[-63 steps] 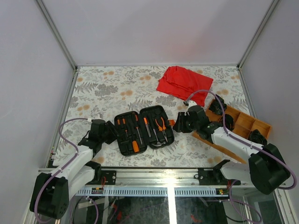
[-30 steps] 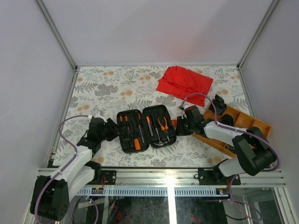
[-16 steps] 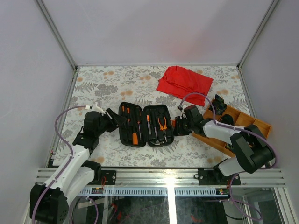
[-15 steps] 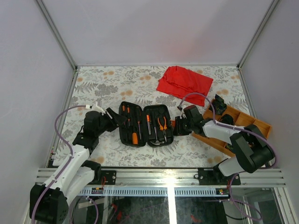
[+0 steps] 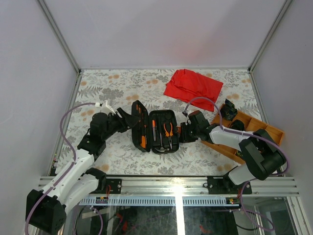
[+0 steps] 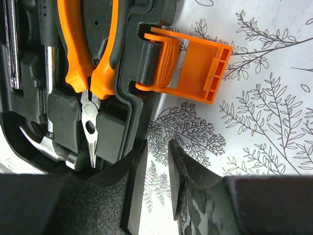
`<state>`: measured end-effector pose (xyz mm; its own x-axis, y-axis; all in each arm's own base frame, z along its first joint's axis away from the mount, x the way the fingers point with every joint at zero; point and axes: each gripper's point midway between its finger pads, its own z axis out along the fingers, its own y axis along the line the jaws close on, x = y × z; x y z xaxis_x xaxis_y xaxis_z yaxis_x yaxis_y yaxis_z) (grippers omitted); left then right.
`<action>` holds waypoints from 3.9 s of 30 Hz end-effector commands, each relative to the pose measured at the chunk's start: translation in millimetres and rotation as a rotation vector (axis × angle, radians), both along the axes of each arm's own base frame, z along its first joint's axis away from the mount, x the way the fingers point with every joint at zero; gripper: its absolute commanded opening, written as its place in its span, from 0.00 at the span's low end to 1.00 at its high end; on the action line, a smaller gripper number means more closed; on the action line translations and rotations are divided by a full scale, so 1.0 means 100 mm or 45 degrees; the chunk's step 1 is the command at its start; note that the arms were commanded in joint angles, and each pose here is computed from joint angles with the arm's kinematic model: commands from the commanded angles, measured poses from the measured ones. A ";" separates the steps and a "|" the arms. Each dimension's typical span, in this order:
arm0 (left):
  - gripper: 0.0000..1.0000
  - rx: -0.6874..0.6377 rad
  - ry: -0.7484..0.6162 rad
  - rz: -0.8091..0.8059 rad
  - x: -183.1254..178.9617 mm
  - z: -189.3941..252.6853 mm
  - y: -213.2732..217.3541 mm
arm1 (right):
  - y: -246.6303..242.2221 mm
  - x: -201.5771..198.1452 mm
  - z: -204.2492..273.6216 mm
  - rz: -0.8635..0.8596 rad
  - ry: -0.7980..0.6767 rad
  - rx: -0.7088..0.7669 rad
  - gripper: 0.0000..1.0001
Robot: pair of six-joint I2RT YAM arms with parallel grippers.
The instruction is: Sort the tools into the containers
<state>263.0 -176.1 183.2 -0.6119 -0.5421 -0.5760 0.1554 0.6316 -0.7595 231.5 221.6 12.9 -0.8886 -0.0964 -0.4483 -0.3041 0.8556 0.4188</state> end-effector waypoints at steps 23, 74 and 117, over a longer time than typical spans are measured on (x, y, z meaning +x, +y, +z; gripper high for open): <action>0.50 0.054 0.154 -0.180 -0.16 -0.23 -0.45 | -0.15 0.30 0.91 -0.291 -0.453 0.145 0.44; 0.58 0.085 0.171 -0.382 -0.10 -0.30 -1.23 | -0.81 0.03 0.79 -0.623 -0.474 0.034 0.50; 0.75 0.737 0.503 -0.096 -0.02 -1.65 -0.58 | -0.40 0.10 0.70 -0.488 -0.364 0.189 0.70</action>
<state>272.1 -262.1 58.1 -0.8363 -0.2223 -0.5012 0.0386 0.8880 -0.4583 227.0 163.9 64.2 -0.7086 0.2712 -0.6514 -0.0528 0.9002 0.4322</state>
